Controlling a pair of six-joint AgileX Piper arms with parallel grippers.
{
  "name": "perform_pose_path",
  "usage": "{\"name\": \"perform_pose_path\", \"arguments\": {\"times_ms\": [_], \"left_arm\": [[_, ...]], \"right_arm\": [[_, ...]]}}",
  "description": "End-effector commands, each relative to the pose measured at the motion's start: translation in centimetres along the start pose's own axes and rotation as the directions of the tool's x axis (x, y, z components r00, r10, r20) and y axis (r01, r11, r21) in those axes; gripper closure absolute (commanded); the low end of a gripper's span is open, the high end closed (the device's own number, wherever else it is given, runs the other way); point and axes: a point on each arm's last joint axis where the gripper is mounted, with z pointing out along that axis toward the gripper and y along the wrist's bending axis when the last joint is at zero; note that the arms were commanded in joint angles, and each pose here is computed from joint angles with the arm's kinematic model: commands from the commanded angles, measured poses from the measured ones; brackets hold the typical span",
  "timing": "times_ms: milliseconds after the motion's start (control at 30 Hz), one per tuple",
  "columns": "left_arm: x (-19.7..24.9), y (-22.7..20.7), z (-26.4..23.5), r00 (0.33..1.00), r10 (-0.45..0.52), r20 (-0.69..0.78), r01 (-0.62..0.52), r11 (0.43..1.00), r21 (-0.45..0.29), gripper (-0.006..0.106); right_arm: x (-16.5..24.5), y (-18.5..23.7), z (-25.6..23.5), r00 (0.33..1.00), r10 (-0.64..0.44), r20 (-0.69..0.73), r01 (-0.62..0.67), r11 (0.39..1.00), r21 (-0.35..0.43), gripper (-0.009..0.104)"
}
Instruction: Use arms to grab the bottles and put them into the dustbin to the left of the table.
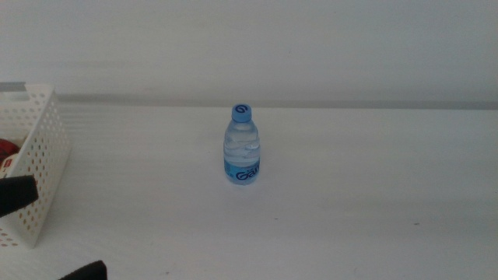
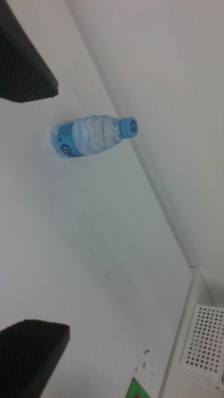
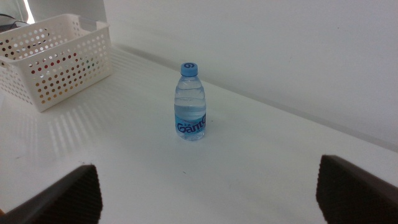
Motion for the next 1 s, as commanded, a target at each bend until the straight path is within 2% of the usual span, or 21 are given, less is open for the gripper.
{"name": "perform_pose_path", "arguments": {"times_ms": [0,133,300,367,433,533,567,700,967], "left_arm": [[-0.1,0.0,-0.1,1.000,0.002,0.019,-0.002,1.000,0.004,0.007],[-0.2,0.5,0.1,0.997,0.064,0.052,-0.061,0.997,-0.053,0.007],[0.6,1.2,2.2,0.943,0.168,0.287,-0.133,0.981,-0.138,0.007],[2.0,1.4,3.7,0.922,0.198,0.332,-0.155,0.976,-0.152,0.007],[3.5,1.6,5.1,0.932,0.172,0.320,-0.131,0.981,-0.144,0.007],[5.2,2.1,7.1,0.972,-0.032,0.232,0.060,0.992,-0.114,0.007],[5.5,2.2,7.8,0.978,-0.073,0.197,0.098,0.988,-0.117,0.007],[5.7,2.8,10.5,0.986,0.036,0.165,-0.007,0.985,-0.170,0.007],[7.6,3.7,14.8,0.996,0.020,0.082,-0.002,0.977,-0.213,0.007]], "right_arm": [[0.2,0.0,0.0,1.000,-0.003,-0.007,0.003,1.000,0.005,0.003],[0.2,0.0,0.0,1.000,-0.003,-0.007,0.003,1.000,0.005,0.003],[0.2,0.0,0.0,1.000,-0.003,-0.007,0.003,1.000,0.005,0.003],[0.2,0.0,0.0,1.000,-0.003,-0.007,0.003,1.000,0.005,0.003],[0.2,0.0,0.0,1.000,-0.003,-0.007,0.003,1.000,0.005,0.003],[0.2,0.0,0.0,1.000,-0.003,-0.007,0.003,1.000,0.005,0.003],[0.2,0.0,0.0,1.000,-0.003,-0.007,0.003,1.000,0.005,0.003],[0.2,0.0,0.0,1.000,-0.003,-0.007,0.003,1.000,0.005,0.003],[0.2,0.0,0.0,1.000,-0.003,-0.007,0.003,1.000,0.005,0.003]]}}
